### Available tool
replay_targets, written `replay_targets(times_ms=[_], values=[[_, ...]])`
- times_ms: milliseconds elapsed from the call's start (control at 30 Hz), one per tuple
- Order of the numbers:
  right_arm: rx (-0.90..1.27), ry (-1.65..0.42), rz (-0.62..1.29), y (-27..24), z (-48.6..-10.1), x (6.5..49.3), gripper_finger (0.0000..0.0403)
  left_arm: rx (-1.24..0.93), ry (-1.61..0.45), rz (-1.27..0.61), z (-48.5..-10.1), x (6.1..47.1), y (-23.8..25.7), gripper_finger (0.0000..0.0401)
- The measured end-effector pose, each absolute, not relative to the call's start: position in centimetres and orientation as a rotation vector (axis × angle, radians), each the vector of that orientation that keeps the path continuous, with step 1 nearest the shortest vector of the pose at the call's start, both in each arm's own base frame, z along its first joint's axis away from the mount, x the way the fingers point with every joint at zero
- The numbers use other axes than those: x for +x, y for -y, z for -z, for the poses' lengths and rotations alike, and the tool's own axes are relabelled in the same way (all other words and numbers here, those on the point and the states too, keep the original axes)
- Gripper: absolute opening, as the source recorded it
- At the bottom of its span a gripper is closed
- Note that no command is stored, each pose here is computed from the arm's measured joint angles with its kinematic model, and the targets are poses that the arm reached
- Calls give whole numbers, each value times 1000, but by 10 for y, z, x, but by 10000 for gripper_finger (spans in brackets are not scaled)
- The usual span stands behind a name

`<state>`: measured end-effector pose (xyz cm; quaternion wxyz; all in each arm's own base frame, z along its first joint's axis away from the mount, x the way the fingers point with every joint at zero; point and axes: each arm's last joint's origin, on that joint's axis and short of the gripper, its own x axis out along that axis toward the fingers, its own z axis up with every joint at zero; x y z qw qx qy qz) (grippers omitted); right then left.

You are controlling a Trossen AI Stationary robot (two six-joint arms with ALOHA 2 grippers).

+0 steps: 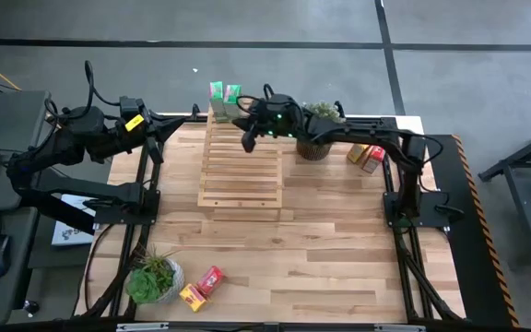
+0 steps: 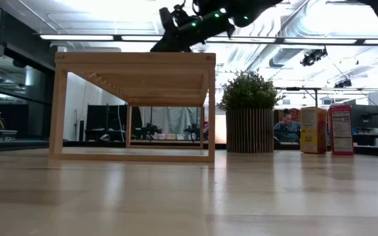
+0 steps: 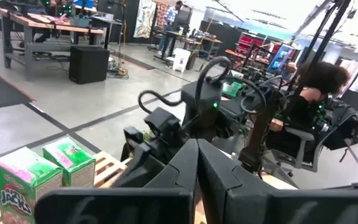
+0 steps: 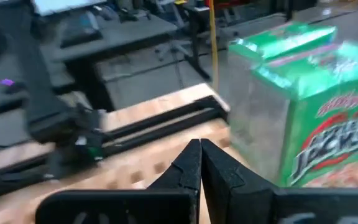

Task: Stack cereal on shelf
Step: Put the green cereal box on the shelf aligned with the other green cereal box

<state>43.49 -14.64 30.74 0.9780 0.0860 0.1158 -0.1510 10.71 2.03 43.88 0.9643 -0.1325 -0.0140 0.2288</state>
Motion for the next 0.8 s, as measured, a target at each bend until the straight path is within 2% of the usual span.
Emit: replay_targets(times_ms=[267, 800], values=[[84, -334, 365, 164, -321, 442, 0, -273, 29, -463, -439, 107, -20, 0], [91, -363, 385, 171, -311, 443, 0, -275, 30, -463, -439, 107, -20, 0]])
